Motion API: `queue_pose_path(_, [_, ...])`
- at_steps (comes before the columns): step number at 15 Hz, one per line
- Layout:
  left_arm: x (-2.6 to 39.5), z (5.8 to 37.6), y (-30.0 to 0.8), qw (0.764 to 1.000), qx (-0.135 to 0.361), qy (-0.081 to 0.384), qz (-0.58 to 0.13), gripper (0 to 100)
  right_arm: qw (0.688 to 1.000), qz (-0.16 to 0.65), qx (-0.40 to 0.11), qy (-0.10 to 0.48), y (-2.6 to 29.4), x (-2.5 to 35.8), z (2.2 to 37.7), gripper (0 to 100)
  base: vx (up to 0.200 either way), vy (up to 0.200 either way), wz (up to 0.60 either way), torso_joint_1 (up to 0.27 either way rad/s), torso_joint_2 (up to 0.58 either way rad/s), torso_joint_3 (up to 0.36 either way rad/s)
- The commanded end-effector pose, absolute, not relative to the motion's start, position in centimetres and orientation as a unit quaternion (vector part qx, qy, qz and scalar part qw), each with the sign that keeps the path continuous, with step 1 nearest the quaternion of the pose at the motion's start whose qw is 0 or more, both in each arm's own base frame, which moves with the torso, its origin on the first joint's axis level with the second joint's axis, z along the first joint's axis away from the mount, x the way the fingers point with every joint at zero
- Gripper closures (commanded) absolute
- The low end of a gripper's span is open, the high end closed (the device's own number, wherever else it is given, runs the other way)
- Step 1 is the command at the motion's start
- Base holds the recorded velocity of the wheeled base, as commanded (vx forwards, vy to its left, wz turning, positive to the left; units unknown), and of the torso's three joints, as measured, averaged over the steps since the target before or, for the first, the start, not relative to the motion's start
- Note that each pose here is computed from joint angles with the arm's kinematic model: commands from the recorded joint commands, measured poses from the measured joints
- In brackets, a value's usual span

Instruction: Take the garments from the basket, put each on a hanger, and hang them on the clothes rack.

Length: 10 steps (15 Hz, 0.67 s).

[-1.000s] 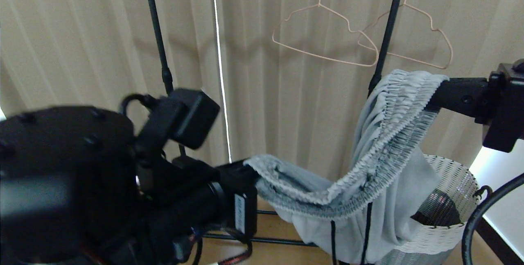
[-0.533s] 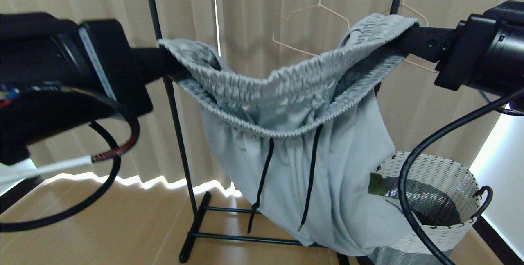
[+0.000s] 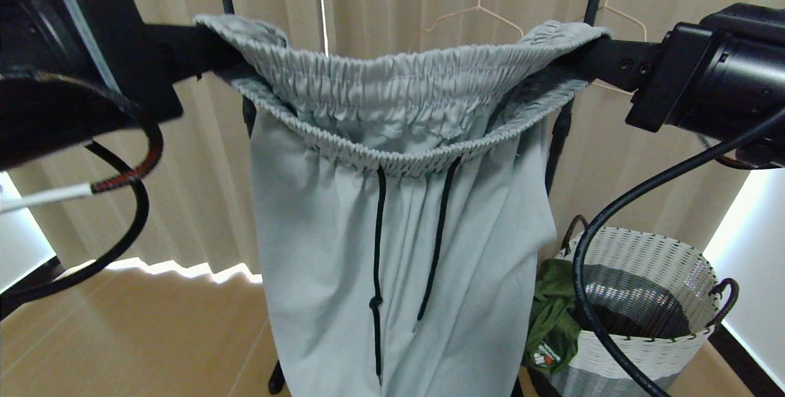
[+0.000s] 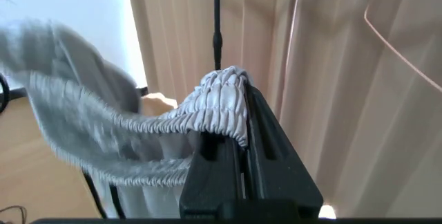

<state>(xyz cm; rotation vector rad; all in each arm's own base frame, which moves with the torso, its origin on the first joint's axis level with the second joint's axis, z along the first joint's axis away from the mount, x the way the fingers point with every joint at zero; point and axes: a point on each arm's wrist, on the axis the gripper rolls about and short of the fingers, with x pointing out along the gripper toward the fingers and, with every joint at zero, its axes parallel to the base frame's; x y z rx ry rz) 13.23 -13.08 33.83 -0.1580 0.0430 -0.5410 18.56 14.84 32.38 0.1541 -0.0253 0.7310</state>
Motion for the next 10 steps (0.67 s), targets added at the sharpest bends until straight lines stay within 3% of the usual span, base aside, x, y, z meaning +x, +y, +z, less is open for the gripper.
queue_pose_path(1, [13.5,31.6,-13.3,0.963,-0.039,0.053,-0.263,100,0.938,0.341,0.067,-0.003,14.5,19.4,31.7,100,0.0,0.0,0.0,0.0,0.0,0.0])
queue_pose_path(4, [14.4,29.3,-14.0,0.963,0.008,0.085,-0.254,100,0.951,0.308,0.033,0.012,13.6,20.8,30.0,100,0.0,0.0,0.0,0.0,0.0,0.0])
queue_pose_path(7, [15.8,32.1,-14.4,0.969,0.029,0.044,-0.242,100,0.952,0.304,0.027,0.01,13.4,20.9,30.0,100,0.0,0.0,0.0,0.0,0.0,0.0])
queue_pose_path(10, [17.4,31.9,-13.8,0.974,0.053,0.075,-0.206,100,0.956,0.292,0.024,0.014,13.1,21.7,29.8,100,0.0,0.0,0.0,0.0,0.0,0.0])
